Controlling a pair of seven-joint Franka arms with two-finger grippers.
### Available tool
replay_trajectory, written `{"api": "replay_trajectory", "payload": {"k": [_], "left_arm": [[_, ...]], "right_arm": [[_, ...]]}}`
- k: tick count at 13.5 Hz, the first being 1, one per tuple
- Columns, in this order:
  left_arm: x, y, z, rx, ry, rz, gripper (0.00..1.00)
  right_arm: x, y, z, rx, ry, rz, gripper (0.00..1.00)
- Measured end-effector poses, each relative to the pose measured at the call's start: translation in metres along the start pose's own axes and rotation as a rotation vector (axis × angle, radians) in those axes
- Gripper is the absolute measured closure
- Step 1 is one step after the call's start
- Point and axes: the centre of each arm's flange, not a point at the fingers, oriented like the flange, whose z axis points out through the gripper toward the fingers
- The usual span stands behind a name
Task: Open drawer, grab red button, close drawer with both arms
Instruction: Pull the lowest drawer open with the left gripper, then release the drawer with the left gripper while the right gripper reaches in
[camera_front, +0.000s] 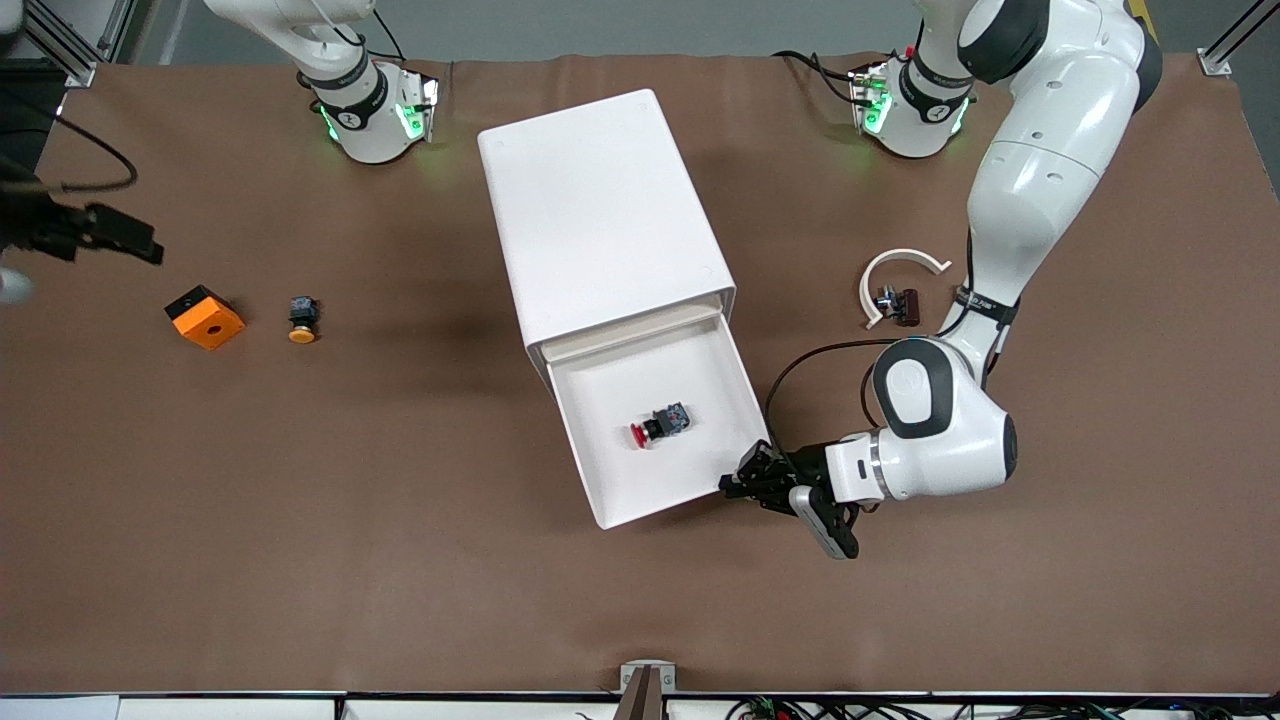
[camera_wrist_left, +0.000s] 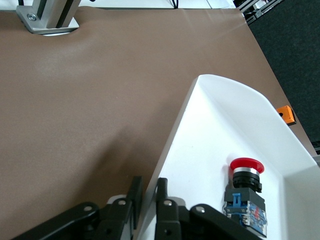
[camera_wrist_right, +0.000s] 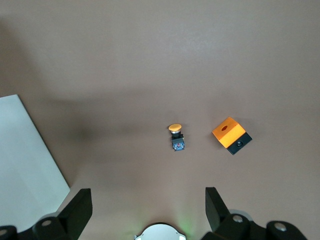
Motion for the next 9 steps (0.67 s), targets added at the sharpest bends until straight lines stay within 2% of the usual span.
{"api": "replay_trajectory", "payload": {"k": [2, 4, 7, 8, 9], "left_arm": [[0.004, -0.003, -0.004, 0.035, 0.038, -0.031, 0.62], [0.007, -0.004, -0.006, 0.032, 0.066, -0.072, 0.37], [0.012, -0.001, -0.011, 0.020, 0.092, -0.121, 0.07], [0.017, 0.001, -0.016, 0.021, 0.102, -0.138, 0.00], [0.024, 0.004, -0.025, 0.025, 0.118, -0.140, 0.00]], "right_arm": [[0.009, 0.000, 0.005, -0.001, 0.012, -0.031, 0.00], [0.010, 0.001, -0.002, -0.002, 0.040, -0.042, 0.00], [0.023, 0.006, 0.007, -0.011, 0.056, -0.087, 0.00], [0.029, 0.010, 0.012, -0.012, 0.057, -0.099, 0.00], [0.033, 0.013, 0.017, -0.011, 0.053, -0.095, 0.00]]}}
